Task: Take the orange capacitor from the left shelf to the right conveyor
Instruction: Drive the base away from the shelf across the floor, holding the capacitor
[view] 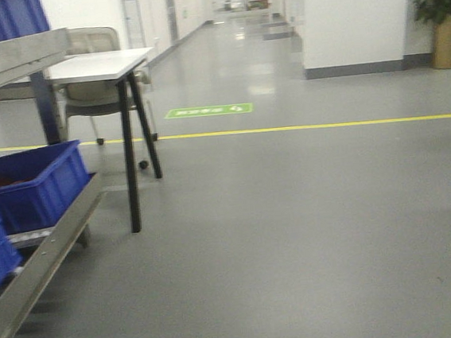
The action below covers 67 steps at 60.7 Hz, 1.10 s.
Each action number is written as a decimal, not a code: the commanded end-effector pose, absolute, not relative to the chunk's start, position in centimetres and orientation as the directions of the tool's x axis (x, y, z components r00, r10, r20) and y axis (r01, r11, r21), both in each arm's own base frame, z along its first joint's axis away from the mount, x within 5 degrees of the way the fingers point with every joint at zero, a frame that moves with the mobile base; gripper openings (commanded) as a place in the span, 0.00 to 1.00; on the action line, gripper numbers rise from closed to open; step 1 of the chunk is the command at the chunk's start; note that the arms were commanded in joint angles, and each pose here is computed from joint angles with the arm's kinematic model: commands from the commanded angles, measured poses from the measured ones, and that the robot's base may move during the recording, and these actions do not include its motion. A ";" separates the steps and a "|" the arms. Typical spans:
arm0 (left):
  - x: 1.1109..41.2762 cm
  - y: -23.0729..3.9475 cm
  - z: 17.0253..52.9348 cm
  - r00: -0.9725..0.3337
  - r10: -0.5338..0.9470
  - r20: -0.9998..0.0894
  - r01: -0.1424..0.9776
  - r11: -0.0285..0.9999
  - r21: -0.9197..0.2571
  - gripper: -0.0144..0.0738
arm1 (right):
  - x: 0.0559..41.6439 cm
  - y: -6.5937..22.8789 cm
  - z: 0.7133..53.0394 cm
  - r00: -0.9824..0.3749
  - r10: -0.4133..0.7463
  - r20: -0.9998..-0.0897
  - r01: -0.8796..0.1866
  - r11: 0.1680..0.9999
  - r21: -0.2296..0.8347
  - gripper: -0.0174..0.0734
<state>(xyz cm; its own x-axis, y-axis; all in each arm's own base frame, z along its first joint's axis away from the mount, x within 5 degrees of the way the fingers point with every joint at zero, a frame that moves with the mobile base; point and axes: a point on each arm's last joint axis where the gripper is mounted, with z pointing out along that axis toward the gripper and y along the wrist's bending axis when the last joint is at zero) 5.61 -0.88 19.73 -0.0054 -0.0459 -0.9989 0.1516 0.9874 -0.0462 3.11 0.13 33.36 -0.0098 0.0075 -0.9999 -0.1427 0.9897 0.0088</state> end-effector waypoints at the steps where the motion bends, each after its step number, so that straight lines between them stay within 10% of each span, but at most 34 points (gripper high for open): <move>1: 5.5 -0.8 20.8 0.101 -0.065 -0.993 0.152 0.987 -0.049 0.02 | 2.9 0.1 35.0 0.097 0.001 -0.995 -0.145 0.989 -0.013 0.25; 67: 5.5 -0.8 20.8 0.101 -0.065 -0.993 0.152 0.987 -0.049 0.02 | 2.9 0.1 35.0 0.097 0.001 -0.995 -0.144 0.989 -0.013 0.25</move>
<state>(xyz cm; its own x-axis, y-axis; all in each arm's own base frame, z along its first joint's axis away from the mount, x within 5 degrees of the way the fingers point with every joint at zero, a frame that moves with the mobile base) 5.61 -0.88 19.73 -0.0054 -0.0459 -0.9989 0.1516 0.9874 -0.0462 3.07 0.12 33.36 -0.0087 0.0077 -0.9999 -0.1427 0.9897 0.0089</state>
